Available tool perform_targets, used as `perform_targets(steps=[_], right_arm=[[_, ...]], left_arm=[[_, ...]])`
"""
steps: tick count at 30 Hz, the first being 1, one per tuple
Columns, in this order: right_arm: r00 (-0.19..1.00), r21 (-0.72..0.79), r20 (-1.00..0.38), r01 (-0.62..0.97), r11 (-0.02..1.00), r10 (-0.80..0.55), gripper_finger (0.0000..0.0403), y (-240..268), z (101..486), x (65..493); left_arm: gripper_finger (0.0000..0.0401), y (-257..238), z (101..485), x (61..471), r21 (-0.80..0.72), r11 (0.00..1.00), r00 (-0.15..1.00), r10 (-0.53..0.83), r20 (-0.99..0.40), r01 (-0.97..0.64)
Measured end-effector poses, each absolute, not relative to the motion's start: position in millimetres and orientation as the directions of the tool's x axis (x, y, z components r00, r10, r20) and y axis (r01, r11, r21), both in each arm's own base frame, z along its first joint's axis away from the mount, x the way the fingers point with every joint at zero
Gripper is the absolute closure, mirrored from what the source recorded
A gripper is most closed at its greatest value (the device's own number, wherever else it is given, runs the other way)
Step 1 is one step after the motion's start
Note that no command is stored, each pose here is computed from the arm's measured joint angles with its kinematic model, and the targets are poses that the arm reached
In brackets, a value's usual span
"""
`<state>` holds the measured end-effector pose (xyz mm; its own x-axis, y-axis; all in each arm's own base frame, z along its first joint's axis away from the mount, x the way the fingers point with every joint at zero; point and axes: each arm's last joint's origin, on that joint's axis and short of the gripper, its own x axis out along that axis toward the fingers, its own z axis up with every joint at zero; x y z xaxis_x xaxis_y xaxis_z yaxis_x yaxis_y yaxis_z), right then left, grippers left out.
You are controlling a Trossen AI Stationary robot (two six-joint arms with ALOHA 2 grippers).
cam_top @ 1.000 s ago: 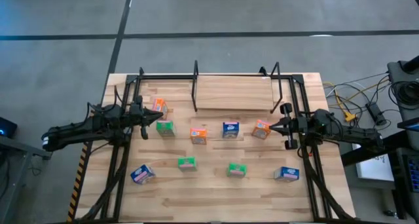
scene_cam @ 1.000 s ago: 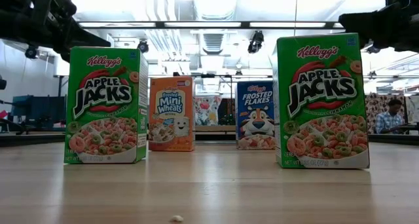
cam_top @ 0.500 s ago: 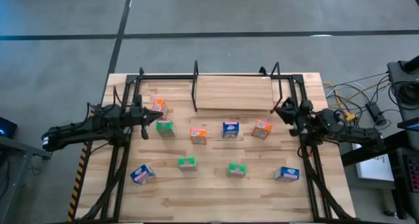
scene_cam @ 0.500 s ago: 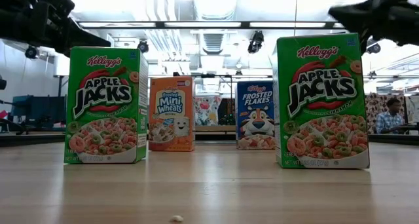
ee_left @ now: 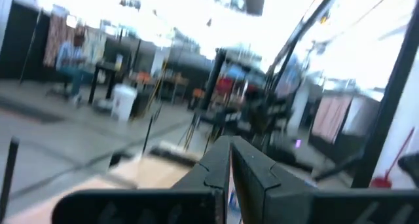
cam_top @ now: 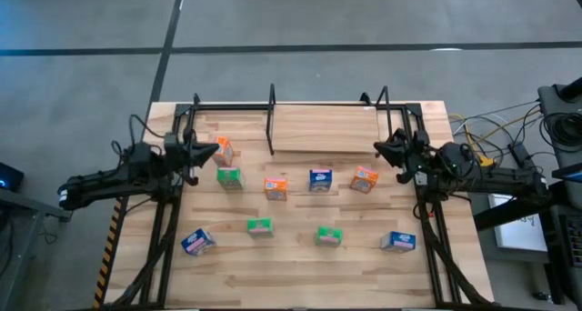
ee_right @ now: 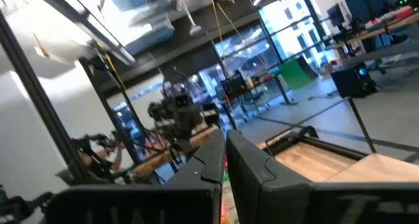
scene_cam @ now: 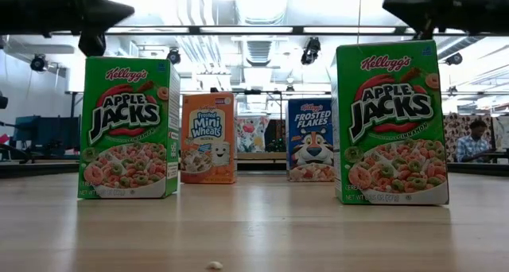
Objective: Stack cereal on shelf
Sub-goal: Put the top blue cereal box on the shelf
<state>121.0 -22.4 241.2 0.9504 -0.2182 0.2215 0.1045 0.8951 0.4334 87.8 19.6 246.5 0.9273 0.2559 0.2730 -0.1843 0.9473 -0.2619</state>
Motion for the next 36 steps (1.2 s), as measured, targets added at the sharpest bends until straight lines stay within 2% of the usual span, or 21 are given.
perform_targets(steps=[3, 8, 15, 17, 24, 36], right_arm=[[0.964, 0.407, 0.146, 0.144, 0.902, -0.221, 0.0394, -25.8, 252.3, 140.3], [0.970, 0.345, 0.099, 0.177, 0.922, -0.223, 0.0394, -30.5, 273.3, 167.4], [0.975, 0.276, 0.025, 0.207, 0.939, -0.222, 0.0394, -36.5, 285.3, 203.1], [0.974, 0.261, 0.048, 0.202, 0.944, -0.222, 0.0394, -37.8, 292.0, 210.9], [0.985, 0.152, 0.003, 0.170, 0.974, -0.172, 0.0394, -37.3, 276.4, 233.7], [0.983, 0.036, -0.045, 0.180, 0.983, -0.178, 0.0394, -39.1, 266.0, 242.2]], left_arm=[[0.0401, 19.1, 254.5, 85.2, -0.260, 0.952, 0.901, 0.251, 0.355, -0.162], [0.0401, 18.3, 263.6, 81.2, -0.223, 0.962, 0.860, 0.243, 0.449, -0.155], [0.0401, 18.0, 266.9, 79.5, -0.200, 0.967, 0.842, 0.239, 0.483, -0.160], [0.0401, 17.9, 267.6, 79.1, -0.200, 0.967, 0.838, 0.238, 0.491, -0.158], [0.0401, 17.7, 269.2, 78.4, -0.200, 0.968, 0.829, 0.236, 0.507, -0.153], [0.0401, 17.8, 269.5, 78.7, -0.198, 0.968, 0.828, 0.235, 0.509, -0.154]])
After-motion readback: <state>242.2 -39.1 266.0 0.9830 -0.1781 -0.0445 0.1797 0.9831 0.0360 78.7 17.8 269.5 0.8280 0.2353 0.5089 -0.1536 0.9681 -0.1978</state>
